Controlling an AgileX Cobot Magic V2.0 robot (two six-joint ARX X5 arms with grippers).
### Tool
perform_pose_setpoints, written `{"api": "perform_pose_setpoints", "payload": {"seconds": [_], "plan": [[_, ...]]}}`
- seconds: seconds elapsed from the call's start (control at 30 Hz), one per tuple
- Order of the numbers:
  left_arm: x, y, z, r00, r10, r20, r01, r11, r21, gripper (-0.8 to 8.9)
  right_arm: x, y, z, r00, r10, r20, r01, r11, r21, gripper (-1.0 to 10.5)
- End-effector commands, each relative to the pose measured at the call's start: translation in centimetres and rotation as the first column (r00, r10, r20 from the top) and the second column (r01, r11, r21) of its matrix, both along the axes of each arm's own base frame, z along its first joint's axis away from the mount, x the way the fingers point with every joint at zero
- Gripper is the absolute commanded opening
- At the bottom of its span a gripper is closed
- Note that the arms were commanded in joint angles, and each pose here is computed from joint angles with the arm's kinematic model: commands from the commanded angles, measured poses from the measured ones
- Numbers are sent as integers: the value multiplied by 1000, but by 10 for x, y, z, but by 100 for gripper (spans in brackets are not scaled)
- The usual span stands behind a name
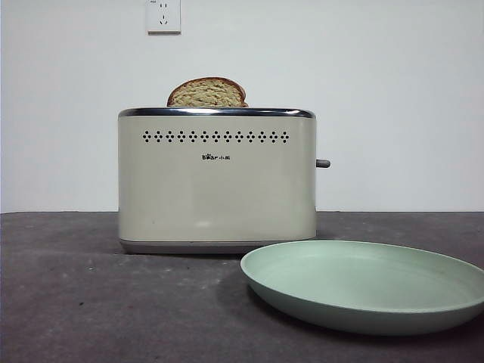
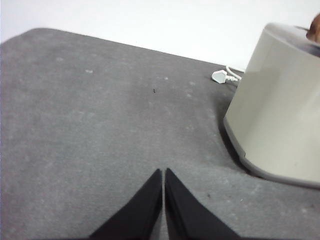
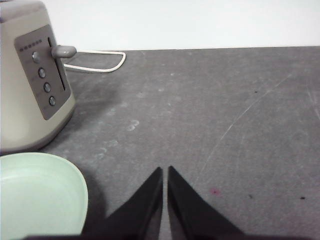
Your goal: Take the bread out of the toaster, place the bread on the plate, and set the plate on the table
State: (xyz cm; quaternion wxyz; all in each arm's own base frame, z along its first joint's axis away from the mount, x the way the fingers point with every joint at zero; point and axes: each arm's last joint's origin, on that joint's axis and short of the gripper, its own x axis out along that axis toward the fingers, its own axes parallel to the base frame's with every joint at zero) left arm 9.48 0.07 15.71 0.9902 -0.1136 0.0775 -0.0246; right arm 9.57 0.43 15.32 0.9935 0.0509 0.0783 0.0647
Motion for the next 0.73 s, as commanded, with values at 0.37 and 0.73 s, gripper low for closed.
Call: {"api": "perform_pose_setpoints", "payload": {"seconds": [0.37, 0.73], "plan": [[-2, -2, 8, 999, -52, 0, 51, 977, -205, 7, -2, 1, 12, 1000, 26, 16, -29, 981, 193, 5], [-7, -5, 60, 987, -157, 33, 160, 961, -227, 7, -14, 2, 68, 999, 32, 13, -34, 976, 216, 4]]}}
